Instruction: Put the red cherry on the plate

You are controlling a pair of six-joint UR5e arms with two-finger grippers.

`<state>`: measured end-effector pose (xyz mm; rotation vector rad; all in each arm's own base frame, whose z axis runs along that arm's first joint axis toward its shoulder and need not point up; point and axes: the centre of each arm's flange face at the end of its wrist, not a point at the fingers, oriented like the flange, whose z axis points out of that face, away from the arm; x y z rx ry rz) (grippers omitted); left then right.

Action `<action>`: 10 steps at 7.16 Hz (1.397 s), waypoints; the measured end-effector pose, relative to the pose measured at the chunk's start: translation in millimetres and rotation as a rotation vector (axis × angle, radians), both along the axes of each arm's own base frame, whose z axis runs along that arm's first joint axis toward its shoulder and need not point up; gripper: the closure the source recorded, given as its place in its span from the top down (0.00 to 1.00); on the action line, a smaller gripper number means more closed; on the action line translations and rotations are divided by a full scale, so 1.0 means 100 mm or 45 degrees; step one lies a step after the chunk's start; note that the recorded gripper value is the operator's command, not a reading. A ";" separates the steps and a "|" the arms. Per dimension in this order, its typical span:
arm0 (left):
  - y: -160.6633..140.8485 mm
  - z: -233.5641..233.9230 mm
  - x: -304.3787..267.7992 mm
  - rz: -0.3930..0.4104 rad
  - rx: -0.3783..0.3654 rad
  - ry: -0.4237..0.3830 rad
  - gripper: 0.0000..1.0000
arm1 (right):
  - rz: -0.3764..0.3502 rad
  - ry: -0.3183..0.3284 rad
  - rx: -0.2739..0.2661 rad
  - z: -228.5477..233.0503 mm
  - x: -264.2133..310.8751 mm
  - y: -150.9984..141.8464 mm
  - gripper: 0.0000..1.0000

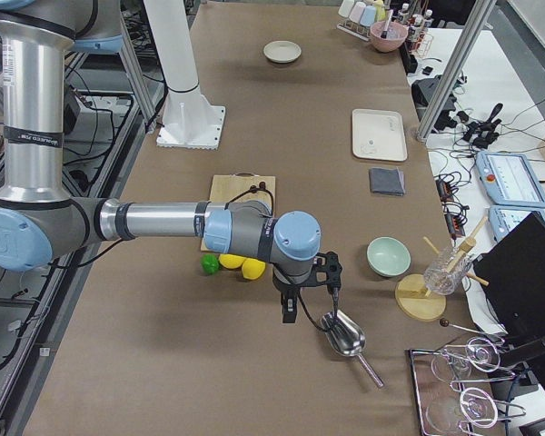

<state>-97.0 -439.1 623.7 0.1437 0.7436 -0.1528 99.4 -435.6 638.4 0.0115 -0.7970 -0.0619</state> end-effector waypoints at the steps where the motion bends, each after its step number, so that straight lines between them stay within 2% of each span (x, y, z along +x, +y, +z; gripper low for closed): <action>1: 0.03 0.02 0.00 0.001 -0.005 0.000 0.98 | 0.000 0.000 0.002 -0.01 0.00 0.00 1.00; 8: 0.02 -0.01 0.03 0.011 0.032 0.010 0.98 | 0.002 0.001 -0.001 0.01 0.01 0.02 1.00; 10: -0.02 -0.08 0.06 0.020 0.068 0.010 0.98 | 0.004 0.000 -0.007 0.03 0.01 0.06 1.00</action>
